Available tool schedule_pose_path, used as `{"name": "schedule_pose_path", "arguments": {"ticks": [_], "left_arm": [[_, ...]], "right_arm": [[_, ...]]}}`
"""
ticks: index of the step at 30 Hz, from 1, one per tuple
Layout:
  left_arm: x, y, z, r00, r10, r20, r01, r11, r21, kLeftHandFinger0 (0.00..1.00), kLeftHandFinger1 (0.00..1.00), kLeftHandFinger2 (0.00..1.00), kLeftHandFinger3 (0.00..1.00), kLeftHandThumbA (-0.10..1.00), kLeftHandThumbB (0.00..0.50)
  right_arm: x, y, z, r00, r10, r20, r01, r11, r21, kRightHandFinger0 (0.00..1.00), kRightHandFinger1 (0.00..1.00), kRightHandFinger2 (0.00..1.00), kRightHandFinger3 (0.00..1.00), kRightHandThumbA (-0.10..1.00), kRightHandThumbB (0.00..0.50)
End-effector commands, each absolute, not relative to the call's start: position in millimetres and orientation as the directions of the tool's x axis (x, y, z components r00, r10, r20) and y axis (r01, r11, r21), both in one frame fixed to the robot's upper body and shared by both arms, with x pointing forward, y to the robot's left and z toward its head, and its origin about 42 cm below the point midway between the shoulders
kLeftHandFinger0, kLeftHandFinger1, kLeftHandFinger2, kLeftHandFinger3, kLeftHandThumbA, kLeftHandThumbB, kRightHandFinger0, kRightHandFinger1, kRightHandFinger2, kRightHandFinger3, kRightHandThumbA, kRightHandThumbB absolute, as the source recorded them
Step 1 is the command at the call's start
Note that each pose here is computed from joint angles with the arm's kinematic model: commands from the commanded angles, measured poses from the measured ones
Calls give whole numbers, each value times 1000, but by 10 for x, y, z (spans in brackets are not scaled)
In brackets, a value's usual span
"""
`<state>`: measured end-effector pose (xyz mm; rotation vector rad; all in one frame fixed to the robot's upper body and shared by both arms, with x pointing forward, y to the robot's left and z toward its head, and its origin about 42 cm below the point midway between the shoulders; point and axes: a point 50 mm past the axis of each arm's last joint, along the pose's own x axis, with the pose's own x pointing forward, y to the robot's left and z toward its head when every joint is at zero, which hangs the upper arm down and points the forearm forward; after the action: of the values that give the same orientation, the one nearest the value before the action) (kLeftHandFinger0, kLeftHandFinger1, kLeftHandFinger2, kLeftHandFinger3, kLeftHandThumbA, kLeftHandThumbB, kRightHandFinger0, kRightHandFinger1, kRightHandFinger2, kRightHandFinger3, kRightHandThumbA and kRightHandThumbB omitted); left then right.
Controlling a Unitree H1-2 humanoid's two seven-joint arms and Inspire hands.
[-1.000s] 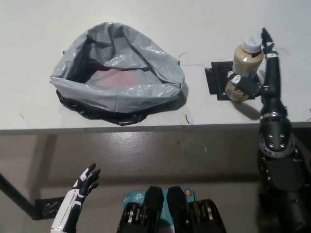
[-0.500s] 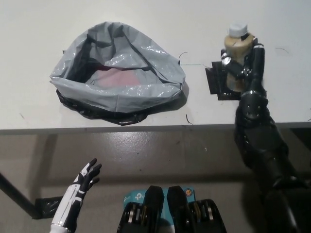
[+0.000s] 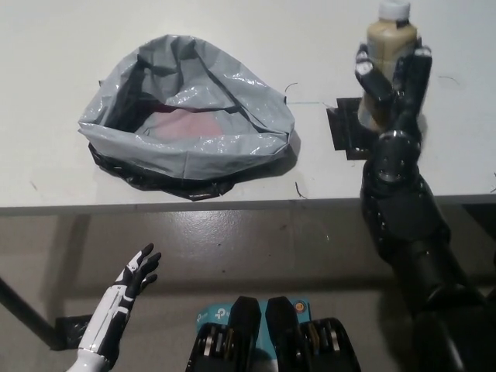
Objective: Use the right hand to pick up a bottle of protein shake and place it into a plastic bag on the left side
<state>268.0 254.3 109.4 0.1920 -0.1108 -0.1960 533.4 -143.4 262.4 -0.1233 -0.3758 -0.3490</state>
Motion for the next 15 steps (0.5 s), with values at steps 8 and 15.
{"name": "schedule_pose_path", "arguments": {"ticks": [8,15], "left_arm": [[2708,2546,1168,967,-234,103,204,950,237,1000,1000,1000,1000,1000,234],[2735,2520,1178,963,-244,119,211,948,236,1000,1000,1000,1000,1000,225]], "right_arm": [[5006,-8,3897,670,194,716,127,921,-368,0,193,675,743,-100,114],[5064,573,4079,591,411,694,174,776,-607,0,304,720,851,-100,146]]}}
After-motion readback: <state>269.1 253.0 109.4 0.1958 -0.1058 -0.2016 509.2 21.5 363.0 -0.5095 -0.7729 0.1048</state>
